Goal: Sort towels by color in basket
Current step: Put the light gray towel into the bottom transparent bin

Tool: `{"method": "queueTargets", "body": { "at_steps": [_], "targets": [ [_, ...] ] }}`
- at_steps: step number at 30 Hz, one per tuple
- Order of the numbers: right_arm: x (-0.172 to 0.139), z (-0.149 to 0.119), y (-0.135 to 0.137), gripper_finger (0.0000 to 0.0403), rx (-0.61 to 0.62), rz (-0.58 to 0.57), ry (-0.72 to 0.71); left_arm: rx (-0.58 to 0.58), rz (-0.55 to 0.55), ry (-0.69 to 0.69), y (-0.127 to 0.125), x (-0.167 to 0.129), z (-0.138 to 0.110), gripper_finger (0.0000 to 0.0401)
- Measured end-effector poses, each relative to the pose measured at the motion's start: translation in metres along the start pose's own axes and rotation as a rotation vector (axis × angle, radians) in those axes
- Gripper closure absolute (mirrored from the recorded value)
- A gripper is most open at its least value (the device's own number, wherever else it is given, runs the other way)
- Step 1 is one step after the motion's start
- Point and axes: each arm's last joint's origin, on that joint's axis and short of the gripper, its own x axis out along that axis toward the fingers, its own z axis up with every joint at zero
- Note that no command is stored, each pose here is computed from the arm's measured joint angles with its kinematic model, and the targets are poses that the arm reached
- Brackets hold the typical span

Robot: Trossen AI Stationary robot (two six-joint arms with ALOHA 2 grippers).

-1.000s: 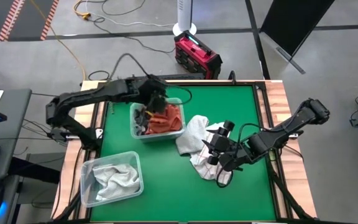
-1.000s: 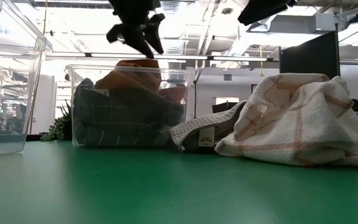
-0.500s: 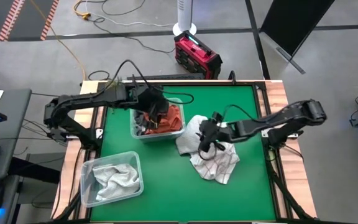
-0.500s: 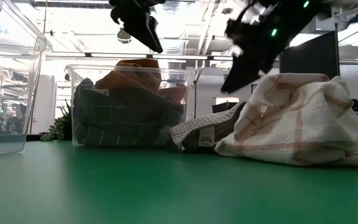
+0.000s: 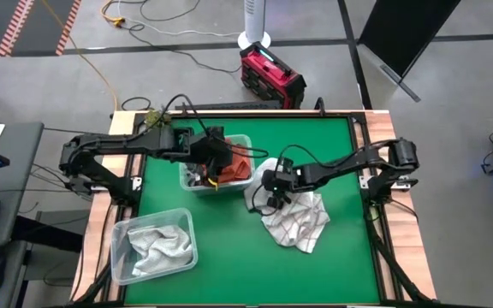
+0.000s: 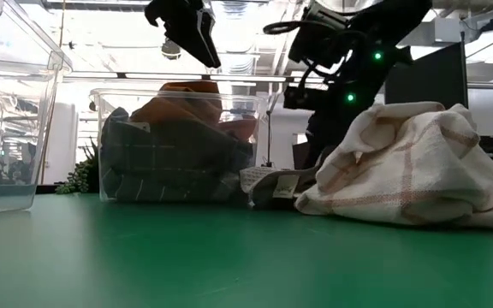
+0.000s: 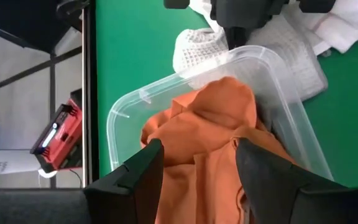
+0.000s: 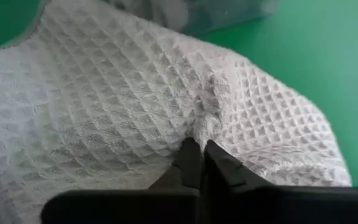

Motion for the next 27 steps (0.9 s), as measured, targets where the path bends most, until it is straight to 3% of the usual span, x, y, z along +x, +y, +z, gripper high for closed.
{"method": "queueTargets", "body": {
  "at_steps": [3, 8, 15, 23, 27],
  "targets": [
    [-0.011, 0.005, -0.003, 0.0375, -0.002, 0.007, -0.032, -0.034, -0.008, -0.003, -0.002, -0.001, 0.001, 0.0209],
    [-0.059, 0.012, -0.009, 0.0366, 0.023, -0.018, -0.144, -0.085, -0.054, -0.049, -0.003, -0.001, 0.004, 0.0209],
    [-0.126, 0.025, 0.004, 0.0379, 0.0, -0.01, -0.467, -0.226, -0.012, -0.233, 0.003, 0.003, 0.024, 0.0207],
    [-0.158, 0.024, 0.019, 0.0365, -0.008, -0.181, -0.615, -0.286, -0.04, -0.377, 0.007, 0.0, 0.035, 0.0188],
    [-0.171, 0.026, 0.022, 0.0365, 0.019, -0.168, -0.689, -0.257, -0.129, -0.406, 0.004, -0.001, 0.036, 0.0186]
  ]
}}
